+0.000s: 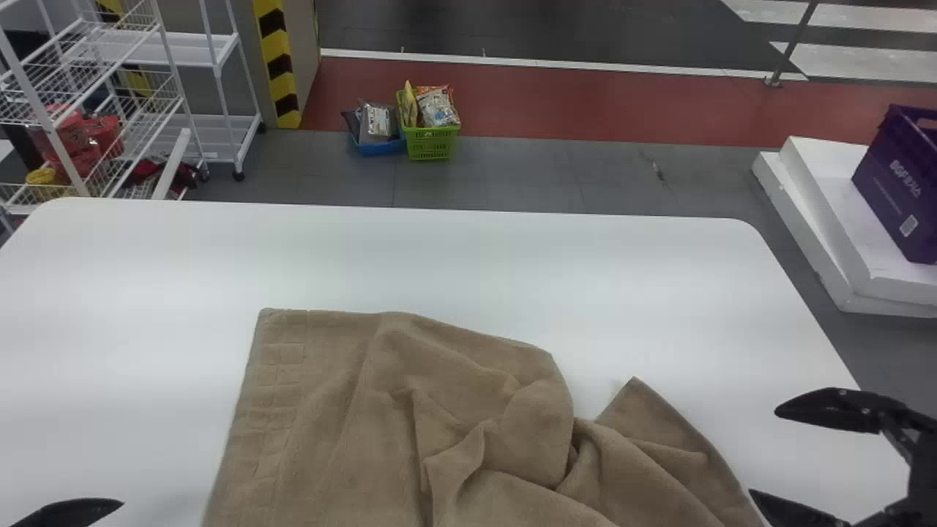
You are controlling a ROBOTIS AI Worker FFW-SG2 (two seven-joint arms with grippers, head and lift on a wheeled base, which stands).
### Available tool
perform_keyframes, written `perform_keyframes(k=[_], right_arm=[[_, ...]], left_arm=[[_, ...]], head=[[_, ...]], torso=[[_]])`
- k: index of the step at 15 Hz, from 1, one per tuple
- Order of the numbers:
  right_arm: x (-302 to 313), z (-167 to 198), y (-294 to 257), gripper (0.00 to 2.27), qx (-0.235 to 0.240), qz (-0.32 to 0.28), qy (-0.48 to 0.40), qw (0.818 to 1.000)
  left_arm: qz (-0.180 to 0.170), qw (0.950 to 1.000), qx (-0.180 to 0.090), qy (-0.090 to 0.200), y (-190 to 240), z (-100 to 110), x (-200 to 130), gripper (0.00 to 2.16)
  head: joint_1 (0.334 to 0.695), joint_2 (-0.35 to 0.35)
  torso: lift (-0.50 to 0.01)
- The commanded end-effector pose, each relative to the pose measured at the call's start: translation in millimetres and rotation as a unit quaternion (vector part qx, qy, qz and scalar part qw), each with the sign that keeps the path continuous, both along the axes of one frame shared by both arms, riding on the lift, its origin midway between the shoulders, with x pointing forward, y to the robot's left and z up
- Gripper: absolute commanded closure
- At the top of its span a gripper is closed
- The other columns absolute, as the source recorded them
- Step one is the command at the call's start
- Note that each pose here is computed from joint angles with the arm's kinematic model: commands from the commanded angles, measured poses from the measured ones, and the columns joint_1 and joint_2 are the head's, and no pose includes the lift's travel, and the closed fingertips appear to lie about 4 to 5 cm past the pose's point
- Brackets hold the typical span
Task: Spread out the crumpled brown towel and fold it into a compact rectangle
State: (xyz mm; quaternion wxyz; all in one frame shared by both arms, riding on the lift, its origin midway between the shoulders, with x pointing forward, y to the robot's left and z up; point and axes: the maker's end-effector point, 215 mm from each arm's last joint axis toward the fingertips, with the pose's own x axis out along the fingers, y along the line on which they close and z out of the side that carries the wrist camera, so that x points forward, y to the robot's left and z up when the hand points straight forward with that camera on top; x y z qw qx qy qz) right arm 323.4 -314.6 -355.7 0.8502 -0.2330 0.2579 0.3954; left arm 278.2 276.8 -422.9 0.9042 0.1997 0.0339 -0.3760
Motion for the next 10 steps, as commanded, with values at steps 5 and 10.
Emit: perform_keyframes(k=[5, 10], right_arm=[[-33.7, -29.3, -20.7, 0.19, -0.057, 0.010, 0.041, 0.997], [-58.0, -30.9, -21.4, 0.20, -0.097, 0.051, 0.050, 0.993]], left_arm=[[-0.001, 0.9996, -0.008, 0.028, 1.4, -8.1, 10.3, 0.20], [0.007, 0.9996, -0.001, 0.029, 10.3, -7.5, 9.9, 0.20]], head=[[0.695, -0.098], [0.695, -0.118]], torso=[[-0.127], [-0.127]])
